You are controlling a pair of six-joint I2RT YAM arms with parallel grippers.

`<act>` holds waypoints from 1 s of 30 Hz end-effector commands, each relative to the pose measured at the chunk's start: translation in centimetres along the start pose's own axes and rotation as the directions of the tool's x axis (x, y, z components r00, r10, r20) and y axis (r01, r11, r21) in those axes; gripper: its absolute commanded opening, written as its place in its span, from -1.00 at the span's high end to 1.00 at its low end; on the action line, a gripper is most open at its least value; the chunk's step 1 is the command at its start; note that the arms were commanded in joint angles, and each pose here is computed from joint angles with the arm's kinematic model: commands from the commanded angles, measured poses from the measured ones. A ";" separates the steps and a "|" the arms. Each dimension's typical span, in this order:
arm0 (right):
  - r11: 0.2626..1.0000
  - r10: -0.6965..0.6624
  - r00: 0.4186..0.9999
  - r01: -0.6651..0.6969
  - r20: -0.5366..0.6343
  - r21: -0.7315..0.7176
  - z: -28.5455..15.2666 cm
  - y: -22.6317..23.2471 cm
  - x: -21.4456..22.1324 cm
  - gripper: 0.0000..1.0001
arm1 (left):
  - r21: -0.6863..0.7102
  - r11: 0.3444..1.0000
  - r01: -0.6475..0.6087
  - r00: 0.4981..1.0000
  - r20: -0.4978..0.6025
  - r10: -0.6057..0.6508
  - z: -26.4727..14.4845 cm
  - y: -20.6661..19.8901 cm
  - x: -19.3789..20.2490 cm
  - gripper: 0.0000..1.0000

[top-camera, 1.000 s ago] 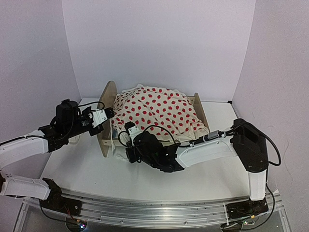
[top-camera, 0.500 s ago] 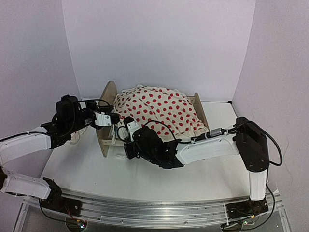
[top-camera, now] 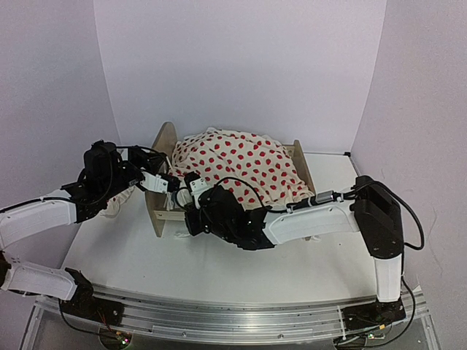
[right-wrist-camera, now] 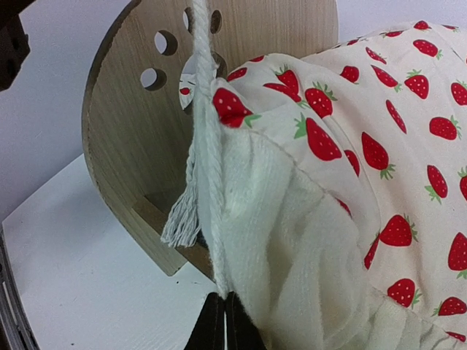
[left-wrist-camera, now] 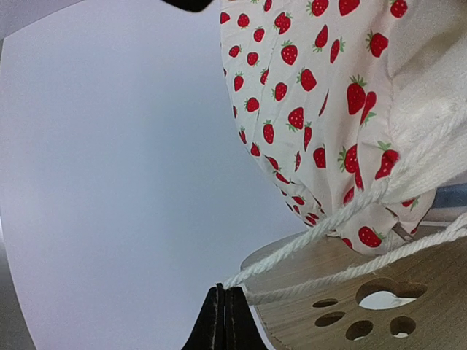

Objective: Set up the pet bed

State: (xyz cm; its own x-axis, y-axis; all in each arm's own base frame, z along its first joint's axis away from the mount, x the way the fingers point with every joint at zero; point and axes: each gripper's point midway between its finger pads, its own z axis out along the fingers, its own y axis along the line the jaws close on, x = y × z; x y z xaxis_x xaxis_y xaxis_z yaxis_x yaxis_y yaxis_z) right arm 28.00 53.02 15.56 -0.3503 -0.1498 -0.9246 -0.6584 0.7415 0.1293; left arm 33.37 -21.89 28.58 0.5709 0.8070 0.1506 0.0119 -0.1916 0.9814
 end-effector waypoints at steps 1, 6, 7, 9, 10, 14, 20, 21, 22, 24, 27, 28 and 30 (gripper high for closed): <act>0.998 -0.007 1.000 0.005 -0.030 -0.060 0.6 1.8 0.6 1.00 | -0.119 0.986 -0.115 0.989 -0.104 0.103 -0.1 5.0 2.3 1.00; 0.998 -0.004 0.999 0.002 -0.036 -0.057 0.6 1.6 0.9 1.00 | -0.111 0.984 -0.142 0.986 -0.103 0.131 0.1 4.7 2.4 1.00; 0.998 -0.003 0.999 0.001 -0.037 -0.057 0.6 1.6 1.0 1.00 | -0.121 0.980 -0.156 0.984 -0.104 0.143 0.1 4.9 2.3 1.00; 0.998 -0.002 0.999 0.000 -0.039 -0.058 0.6 1.6 1.1 1.00 | -0.131 0.982 -0.139 0.987 -0.095 0.127 -0.1 5.2 2.2 1.00; 0.998 -0.001 0.999 -0.001 -0.040 -0.059 0.6 1.7 1.1 1.00 | -0.116 0.984 -0.132 0.988 -0.089 0.122 -0.1 5.1 2.2 1.00; 0.998 0.008 0.999 -0.011 -0.041 -0.067 0.6 1.8 1.1 1.00 | -0.149 0.964 -0.220 0.970 -0.139 0.200 -0.3 6.1 3.3 1.00; 0.995 0.017 0.999 -0.021 -0.045 -0.093 1.1 2.5 1.1 1.00 | -0.121 0.970 -0.211 0.968 -0.165 0.190 -0.9 6.9 4.2 1.00; 0.995 0.019 0.999 -0.023 -0.043 -0.095 1.2 2.6 1.0 1.00 | -0.115 0.975 -0.190 0.972 -0.161 0.170 -1.1 6.7 4.2 1.00; 0.995 0.019 0.999 -0.023 -0.043 -0.096 1.3 2.6 1.1 1.00 | -0.101 0.981 -0.166 0.977 -0.152 0.150 -1.3 6.2 4.1 1.00; 0.995 0.019 0.999 -0.023 -0.045 -0.099 1.4 2.7 1.1 1.00 | -0.066 0.990 -0.123 0.985 -0.132 0.113 -1.3 4.6 3.7 1.00; 0.995 0.017 0.999 -0.022 -0.050 -0.098 1.4 2.7 1.4 1.00 | -0.034 0.997 -0.076 0.992 -0.101 0.072 -1.4 2.5 3.1 1.00; 0.995 0.017 0.999 -0.021 -0.050 -0.096 1.4 2.6 1.4 1.00 | -0.029 0.998 -0.053 0.996 -0.077 0.051 -1.4 2.2 2.7 1.00; 0.996 0.015 0.998 -0.020 -0.053 -0.090 1.2 2.4 1.6 1.00 | 0.003 1.000 -0.031 0.998 -0.049 0.031 -1.4 1.5 2.2 1.00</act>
State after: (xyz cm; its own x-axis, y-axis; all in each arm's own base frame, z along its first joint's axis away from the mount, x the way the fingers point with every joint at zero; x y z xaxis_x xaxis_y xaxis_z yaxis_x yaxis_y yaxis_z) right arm 27.79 55.17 15.85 -0.3688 -0.1203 -0.9217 -0.6950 0.6941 0.1875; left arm 33.93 -20.33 28.61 0.5426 0.7980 0.2623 -0.0064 -0.3084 0.9512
